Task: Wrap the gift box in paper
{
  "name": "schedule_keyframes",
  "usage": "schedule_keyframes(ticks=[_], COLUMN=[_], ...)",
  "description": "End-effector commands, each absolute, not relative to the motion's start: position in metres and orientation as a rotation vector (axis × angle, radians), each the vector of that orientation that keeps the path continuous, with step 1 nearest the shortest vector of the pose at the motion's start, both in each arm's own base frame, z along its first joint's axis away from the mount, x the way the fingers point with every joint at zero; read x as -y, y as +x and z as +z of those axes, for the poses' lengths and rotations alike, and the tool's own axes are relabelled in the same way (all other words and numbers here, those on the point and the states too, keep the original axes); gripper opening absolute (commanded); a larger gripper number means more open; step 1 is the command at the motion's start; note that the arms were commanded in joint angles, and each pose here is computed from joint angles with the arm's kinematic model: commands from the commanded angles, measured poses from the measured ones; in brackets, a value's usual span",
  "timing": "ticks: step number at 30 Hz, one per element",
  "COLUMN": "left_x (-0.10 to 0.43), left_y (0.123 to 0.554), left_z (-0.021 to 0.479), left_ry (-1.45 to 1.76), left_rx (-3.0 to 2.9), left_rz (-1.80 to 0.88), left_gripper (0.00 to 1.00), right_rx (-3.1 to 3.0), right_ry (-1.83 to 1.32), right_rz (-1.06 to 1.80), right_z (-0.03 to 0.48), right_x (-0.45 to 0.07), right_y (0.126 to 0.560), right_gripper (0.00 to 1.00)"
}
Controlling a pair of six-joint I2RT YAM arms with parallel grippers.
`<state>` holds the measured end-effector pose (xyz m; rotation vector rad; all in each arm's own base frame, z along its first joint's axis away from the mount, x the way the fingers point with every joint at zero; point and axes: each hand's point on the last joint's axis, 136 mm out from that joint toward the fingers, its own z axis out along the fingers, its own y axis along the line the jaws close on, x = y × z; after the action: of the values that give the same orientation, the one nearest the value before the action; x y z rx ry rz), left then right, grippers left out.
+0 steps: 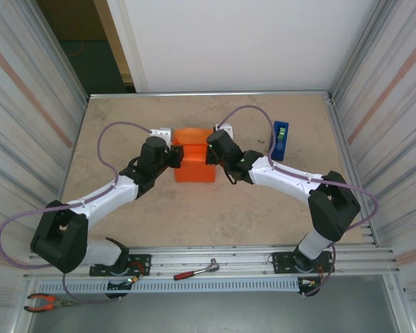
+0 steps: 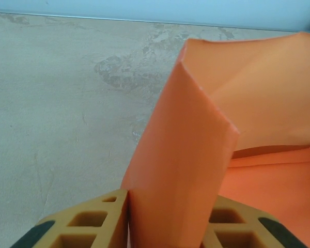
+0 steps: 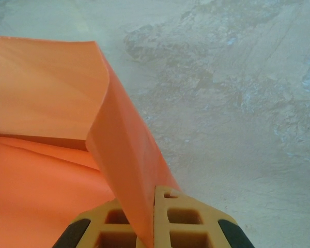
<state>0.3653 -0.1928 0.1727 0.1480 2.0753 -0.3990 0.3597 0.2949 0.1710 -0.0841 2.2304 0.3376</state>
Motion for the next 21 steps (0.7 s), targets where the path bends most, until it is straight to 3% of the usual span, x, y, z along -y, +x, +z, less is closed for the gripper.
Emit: schedule_keyframes(ticks=[1, 4, 9, 12, 21], left_x=[0.233, 0.235, 0.209, 0.188, 0.197], left_y=[0.350, 0.351, 0.353, 0.352, 0.350], left_z=[0.203, 0.199, 0.214, 0.230, 0.229], left_ry=[0.250, 0.251, 0.203, 0.142, 0.169], left_rx=[-2.010, -2.020, -2.000, -1.965, -1.958], left_rz=[-0.568, -0.568, -0.526, -0.575, -0.663], left_gripper=[0.31, 0.35, 0.60, 0.69, 0.74], right_rx=[-2.218, -2.234, -2.267, -2.279, -2.278], right_ry=[-0.153, -0.147, -0.118, -0.115, -0.119], right_rz=[0.406, 0.376, 0.361, 0.349, 0.345], right_z=[0.188, 0.176, 0.156, 0.151, 0.152], right_x=[-0.307, -0.301, -0.294, -0.292, -0.293], right_y=[0.349, 0.348, 0.345, 0.344, 0.346], right_gripper=[0.00, 0.00, 0.00, 0.00, 0.00])
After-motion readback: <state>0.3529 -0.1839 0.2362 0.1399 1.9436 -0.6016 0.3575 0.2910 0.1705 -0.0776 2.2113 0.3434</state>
